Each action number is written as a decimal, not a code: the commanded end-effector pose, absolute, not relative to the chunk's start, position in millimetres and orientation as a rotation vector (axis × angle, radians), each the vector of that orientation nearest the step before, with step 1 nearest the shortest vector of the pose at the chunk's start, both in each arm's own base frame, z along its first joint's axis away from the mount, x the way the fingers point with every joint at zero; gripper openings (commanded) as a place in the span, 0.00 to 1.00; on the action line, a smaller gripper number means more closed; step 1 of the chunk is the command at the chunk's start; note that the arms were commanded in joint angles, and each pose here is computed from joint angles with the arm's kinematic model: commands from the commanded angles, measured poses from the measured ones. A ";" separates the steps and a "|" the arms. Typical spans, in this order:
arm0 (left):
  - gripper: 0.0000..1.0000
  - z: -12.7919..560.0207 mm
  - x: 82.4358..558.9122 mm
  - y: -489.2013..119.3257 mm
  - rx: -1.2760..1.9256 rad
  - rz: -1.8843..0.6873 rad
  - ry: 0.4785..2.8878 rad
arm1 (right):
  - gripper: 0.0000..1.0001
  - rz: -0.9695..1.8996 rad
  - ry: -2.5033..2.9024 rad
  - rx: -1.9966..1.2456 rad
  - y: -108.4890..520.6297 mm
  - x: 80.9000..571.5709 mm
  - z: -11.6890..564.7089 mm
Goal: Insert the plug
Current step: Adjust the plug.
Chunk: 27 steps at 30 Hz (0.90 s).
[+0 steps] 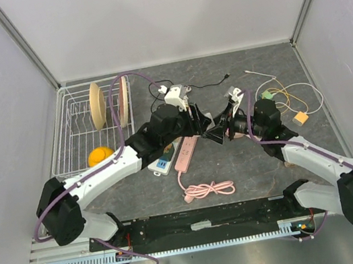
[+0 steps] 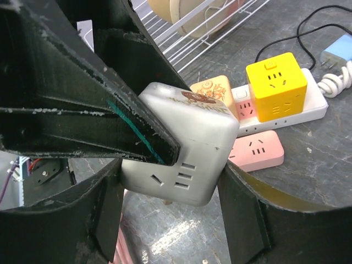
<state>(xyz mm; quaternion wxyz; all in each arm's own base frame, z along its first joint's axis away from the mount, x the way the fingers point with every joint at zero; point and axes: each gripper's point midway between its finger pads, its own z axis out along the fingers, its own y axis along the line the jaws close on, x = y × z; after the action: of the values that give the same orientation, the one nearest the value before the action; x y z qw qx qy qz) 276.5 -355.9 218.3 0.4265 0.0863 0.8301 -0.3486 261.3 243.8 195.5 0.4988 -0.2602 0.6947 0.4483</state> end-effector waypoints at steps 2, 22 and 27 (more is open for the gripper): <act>0.13 256.7 278.9 -346.2 0.435 -0.777 1.757 | 0.81 1.005 1.594 -0.696 243.9 267.7 239.4; 0.20 251.2 219.0 -332.3 1.144 -0.613 1.061 | 0.98 0.901 1.952 -0.571 215.0 253.1 275.3; 0.20 255.4 213.2 -340.0 1.184 -0.638 1.009 | 0.98 0.853 2.031 -0.556 210.2 256.6 268.2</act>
<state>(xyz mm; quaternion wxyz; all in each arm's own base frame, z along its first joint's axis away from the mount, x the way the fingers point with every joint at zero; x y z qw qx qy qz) 221.2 -329.2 211.0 0.6142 0.4991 0.5436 -0.2797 255.5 218.2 273.9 0.4392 -0.2289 0.7858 0.3705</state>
